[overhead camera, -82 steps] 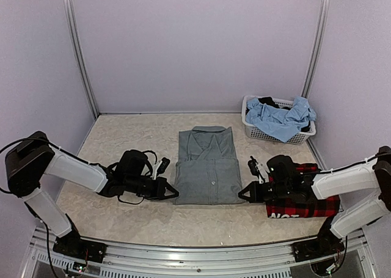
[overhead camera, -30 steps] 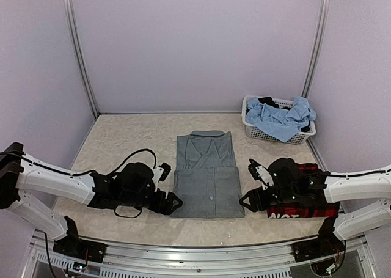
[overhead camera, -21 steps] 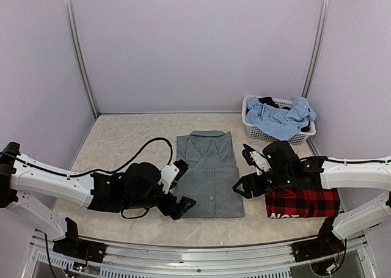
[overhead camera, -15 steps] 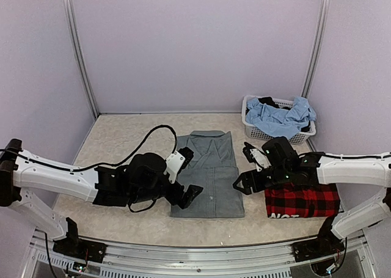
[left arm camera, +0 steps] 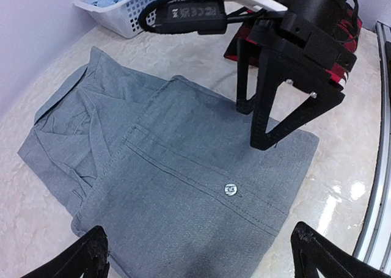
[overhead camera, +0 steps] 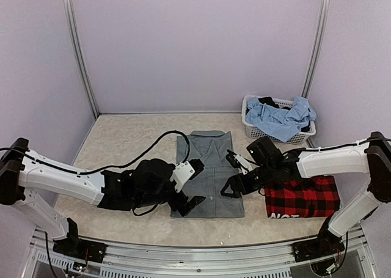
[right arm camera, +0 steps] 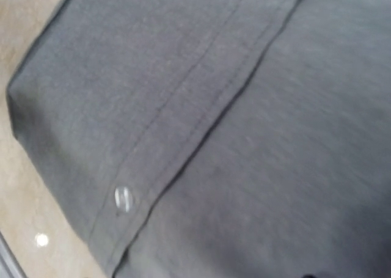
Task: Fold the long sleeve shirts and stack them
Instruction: Pick up the 2/3-rectangle-folded shirt from the center of the board.
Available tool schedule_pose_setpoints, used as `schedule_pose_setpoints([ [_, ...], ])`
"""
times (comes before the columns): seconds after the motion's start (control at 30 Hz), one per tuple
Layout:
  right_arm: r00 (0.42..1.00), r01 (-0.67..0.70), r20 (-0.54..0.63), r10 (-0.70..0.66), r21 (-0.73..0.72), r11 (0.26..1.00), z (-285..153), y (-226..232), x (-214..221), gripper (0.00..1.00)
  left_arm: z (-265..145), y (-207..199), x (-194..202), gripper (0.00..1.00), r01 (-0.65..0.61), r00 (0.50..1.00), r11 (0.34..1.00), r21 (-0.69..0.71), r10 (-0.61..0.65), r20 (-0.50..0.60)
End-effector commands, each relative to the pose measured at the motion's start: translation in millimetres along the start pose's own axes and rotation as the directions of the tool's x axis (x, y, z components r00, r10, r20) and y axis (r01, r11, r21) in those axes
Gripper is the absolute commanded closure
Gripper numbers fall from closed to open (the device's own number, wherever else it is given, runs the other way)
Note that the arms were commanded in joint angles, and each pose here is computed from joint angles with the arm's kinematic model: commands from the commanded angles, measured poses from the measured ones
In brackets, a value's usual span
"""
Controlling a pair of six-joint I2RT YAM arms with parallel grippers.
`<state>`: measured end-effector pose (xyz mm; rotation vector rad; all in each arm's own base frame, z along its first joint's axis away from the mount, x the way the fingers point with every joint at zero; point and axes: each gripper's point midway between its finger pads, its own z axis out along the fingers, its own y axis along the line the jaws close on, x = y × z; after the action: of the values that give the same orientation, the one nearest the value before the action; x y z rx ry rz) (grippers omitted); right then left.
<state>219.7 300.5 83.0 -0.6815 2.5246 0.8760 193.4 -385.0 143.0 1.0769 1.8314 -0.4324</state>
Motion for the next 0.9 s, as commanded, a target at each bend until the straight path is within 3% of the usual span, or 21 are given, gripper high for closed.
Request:
schedule_pose_setpoints([
  [0.0, 0.999, 0.012, -0.03, -0.013, -0.056, 0.998, 19, 8, -8, 0.3, 0, -12, 6, 0.01, -0.123, 0.992, 0.992, 0.005, 0.123, 0.008],
  [0.4, 0.98, -0.062, -0.187, 0.068, 0.038, 0.997, 40, -29, 36, 0.33, 6, -47, 29, 0.02, -0.387, 0.921, 0.92, 0.065, 0.389, -0.02],
  [0.57, 0.968, -0.045, -0.245, 0.051, 0.032, 0.998, 30, -32, 56, 0.33, 18, -74, 37, 0.01, -0.518, 0.852, 0.851, 0.088, 0.523, -0.039],
  [0.87, 0.958, -0.037, -0.287, 0.027, -0.029, 0.999, 22, -29, 69, 0.33, 51, -79, 57, 0.02, -0.658, 0.737, 0.749, 0.078, 0.661, -0.14],
])
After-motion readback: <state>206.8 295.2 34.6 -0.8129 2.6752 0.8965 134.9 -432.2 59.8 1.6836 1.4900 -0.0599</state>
